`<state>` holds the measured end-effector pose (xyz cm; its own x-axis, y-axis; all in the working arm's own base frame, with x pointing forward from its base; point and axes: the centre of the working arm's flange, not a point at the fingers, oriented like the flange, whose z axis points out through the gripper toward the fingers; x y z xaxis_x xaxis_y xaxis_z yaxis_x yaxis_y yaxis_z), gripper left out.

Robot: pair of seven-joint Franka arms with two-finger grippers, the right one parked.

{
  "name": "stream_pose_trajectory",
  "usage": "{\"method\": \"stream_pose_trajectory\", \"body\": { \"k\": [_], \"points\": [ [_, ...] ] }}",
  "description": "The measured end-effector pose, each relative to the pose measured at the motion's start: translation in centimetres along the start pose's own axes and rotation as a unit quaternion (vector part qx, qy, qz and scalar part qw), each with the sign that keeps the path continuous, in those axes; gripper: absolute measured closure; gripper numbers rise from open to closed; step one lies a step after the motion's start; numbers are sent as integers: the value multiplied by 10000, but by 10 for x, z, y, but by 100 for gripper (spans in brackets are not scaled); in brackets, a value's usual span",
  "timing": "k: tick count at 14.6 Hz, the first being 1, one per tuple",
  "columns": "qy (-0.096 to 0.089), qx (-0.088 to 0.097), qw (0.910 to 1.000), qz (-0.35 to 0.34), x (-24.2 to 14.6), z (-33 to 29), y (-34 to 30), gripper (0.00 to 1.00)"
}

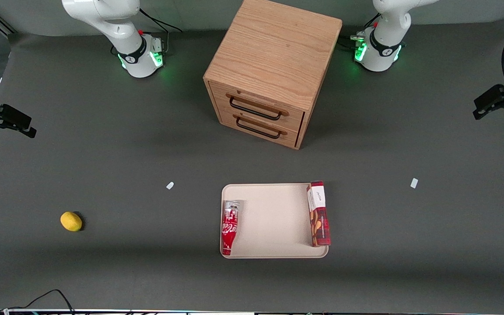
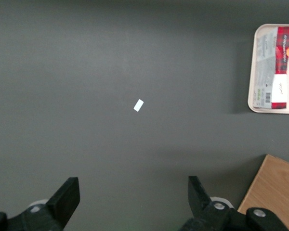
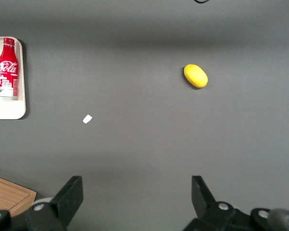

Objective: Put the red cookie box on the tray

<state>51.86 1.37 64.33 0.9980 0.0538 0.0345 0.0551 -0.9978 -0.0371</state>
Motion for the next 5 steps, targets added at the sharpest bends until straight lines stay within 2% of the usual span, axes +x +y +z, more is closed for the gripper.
{"method": "stream_pose_trajectory", "body": {
  "k": [2,5],
  "points": [
    [-30,-121,9999,59,-8,-7,2,0],
    [-38,-157,9998,112,-11,-10,-1,0]
  ]
}}
